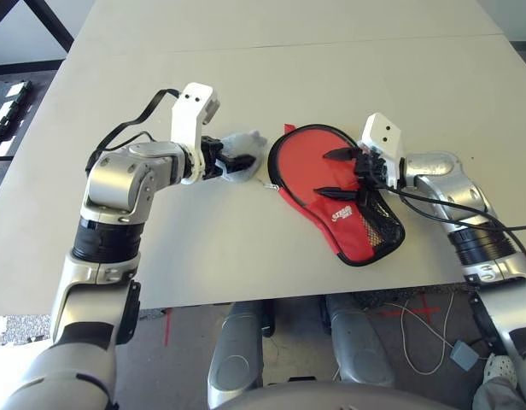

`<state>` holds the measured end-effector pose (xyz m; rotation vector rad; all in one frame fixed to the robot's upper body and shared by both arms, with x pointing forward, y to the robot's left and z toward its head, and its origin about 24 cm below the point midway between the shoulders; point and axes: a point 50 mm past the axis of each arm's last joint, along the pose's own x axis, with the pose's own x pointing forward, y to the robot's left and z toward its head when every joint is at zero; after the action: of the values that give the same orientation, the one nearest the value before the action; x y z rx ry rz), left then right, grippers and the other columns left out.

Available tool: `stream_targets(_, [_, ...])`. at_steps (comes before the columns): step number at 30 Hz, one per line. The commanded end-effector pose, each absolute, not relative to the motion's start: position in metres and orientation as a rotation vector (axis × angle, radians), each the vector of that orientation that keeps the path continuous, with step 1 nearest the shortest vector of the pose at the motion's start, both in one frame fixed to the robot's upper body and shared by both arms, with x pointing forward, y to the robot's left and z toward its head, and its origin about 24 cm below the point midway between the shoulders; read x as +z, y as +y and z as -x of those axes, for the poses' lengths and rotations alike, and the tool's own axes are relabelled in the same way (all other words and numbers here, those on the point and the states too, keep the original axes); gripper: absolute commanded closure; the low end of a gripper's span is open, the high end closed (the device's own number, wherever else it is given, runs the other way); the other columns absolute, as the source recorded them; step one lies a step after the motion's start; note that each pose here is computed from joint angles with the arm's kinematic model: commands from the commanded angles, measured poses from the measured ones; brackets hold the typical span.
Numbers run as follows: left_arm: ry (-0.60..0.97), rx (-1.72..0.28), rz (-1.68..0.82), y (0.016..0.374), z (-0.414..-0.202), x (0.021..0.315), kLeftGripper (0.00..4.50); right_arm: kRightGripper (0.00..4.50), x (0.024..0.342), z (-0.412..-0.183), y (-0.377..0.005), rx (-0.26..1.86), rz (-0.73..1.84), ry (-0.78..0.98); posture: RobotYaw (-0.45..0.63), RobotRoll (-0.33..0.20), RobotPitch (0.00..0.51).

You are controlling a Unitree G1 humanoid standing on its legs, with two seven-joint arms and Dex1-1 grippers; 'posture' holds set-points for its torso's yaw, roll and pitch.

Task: Store the ping-pong paddle in its case and zip it.

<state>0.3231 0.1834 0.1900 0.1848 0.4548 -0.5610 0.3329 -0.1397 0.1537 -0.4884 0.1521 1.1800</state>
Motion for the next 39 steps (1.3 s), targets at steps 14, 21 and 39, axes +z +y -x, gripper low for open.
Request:
stream_targets(14, [0.359,-0.516,-0.292,0.164,-0.36,0.2,4.01,0.0,0.131,-0.327,-0.142,1.166,0.513,0.273,0.03,0.0,0.31])
stream_targets(21, [0.297,-0.49,-0.345,0.153,-0.385,0.207,4.01,0.0,0.129,-0.326,-0.141,1.167,0.522,0.282,0.02,0.0,0.309])
stream_targets(39, [0.073,-0.47,-0.367,0.087,-0.428,0.219,4.04,0.0,0.127,-0.322,-0.139,1.16,0.527,0.283,-0.02,0.0,0.308])
